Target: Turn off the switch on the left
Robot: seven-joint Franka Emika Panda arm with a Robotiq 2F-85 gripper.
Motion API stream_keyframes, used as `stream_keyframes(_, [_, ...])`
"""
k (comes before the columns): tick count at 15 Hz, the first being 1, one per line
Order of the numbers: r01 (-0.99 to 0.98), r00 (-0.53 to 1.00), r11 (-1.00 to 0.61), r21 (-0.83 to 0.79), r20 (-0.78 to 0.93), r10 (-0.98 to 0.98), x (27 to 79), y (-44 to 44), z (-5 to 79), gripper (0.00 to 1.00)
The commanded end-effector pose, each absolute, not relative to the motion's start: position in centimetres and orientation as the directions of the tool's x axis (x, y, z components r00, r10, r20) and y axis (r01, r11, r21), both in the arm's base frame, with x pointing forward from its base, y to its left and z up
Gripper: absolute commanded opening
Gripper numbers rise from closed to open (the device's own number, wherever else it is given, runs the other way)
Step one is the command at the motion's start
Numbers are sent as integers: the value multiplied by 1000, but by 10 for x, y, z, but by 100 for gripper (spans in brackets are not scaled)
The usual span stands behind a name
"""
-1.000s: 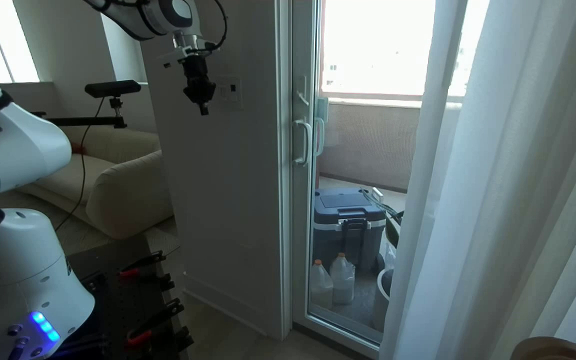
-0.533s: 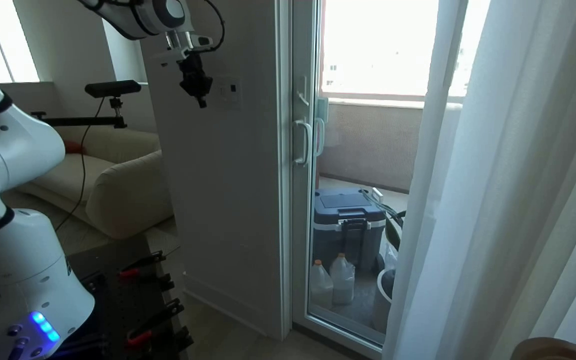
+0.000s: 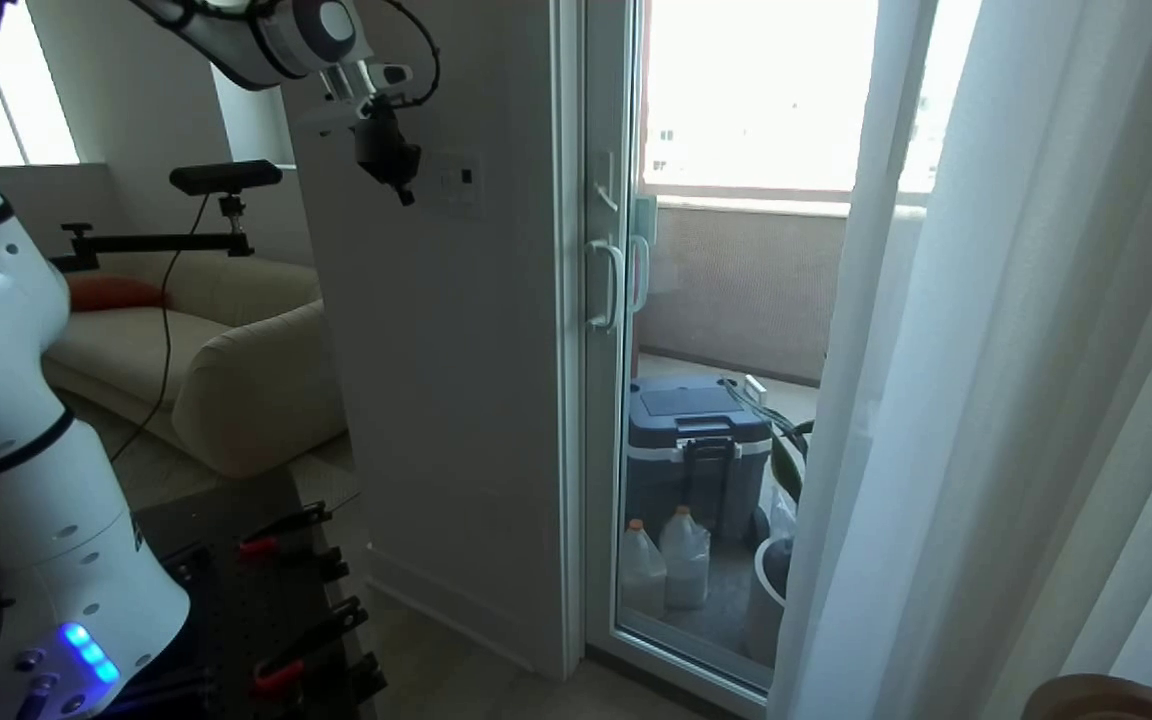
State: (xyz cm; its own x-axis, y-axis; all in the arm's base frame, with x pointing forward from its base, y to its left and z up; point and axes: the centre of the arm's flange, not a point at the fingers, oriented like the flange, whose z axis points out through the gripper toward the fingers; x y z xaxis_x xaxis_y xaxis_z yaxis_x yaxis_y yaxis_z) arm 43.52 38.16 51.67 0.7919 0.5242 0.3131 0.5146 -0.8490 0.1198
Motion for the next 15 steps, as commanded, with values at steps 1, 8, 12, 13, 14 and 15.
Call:
stream_keyframes(1, [464, 792, -871, 160, 366, 489, 438, 371, 514, 0])
stream_keyframes(8, [405, 790, -885, 228, 399, 465, 468, 353, 513, 0])
stream_keyframes(12, [396, 796, -888, 234, 394, 459, 485, 345, 509, 0])
stream_keyframes(13, [395, 798, -890, 229, 394, 456, 489, 344, 508, 0])
stream_keyframes(14, [394, 806, -892, 220, 384, 451, 494, 342, 508, 0])
stream_keyframes(15, [393, 810, -894, 215, 379, 447, 497, 341, 508, 0])
